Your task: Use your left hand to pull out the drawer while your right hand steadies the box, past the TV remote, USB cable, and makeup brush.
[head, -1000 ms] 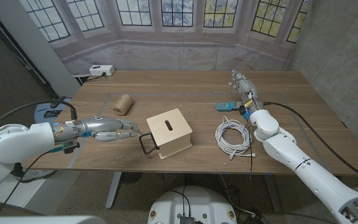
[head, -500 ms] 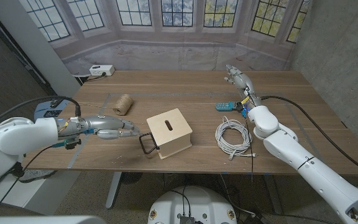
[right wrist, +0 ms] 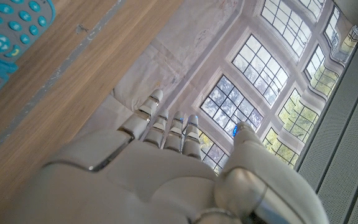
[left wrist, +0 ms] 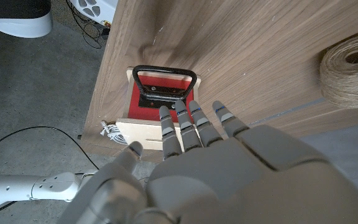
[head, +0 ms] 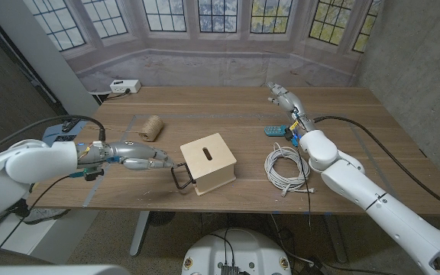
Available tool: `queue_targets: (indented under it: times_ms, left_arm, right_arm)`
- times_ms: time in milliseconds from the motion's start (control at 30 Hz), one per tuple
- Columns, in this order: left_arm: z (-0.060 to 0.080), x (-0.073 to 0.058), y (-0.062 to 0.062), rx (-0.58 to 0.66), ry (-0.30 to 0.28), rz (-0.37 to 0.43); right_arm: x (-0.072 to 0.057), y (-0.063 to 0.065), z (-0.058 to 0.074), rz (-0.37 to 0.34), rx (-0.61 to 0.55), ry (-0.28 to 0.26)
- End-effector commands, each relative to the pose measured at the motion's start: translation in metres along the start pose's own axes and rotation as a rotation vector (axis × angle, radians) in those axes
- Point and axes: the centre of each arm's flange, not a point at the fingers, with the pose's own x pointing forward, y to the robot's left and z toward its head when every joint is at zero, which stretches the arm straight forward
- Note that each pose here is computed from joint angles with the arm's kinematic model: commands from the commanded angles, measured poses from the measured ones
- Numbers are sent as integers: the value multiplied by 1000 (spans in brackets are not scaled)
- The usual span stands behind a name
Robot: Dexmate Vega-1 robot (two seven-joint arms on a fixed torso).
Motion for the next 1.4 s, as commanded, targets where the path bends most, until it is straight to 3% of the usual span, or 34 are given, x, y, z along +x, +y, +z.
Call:
queue_targets:
  times_ms: [33,867,1200,1400]
  left_arm:
    - [-6,12,2,-8,-26,-43]
    - [-6,30,11,42,-63,-89]
    - [0,36,5,82,-67,-132]
    - [4,42,0,109,-69,-161]
  right_arm:
    - [-6,17,2,47,-44,32]
    - [-20,21,19,11,-105,8]
    - [-28,23,26,4,-107,-13]
    - [-32,30,36,41,-134,-6]
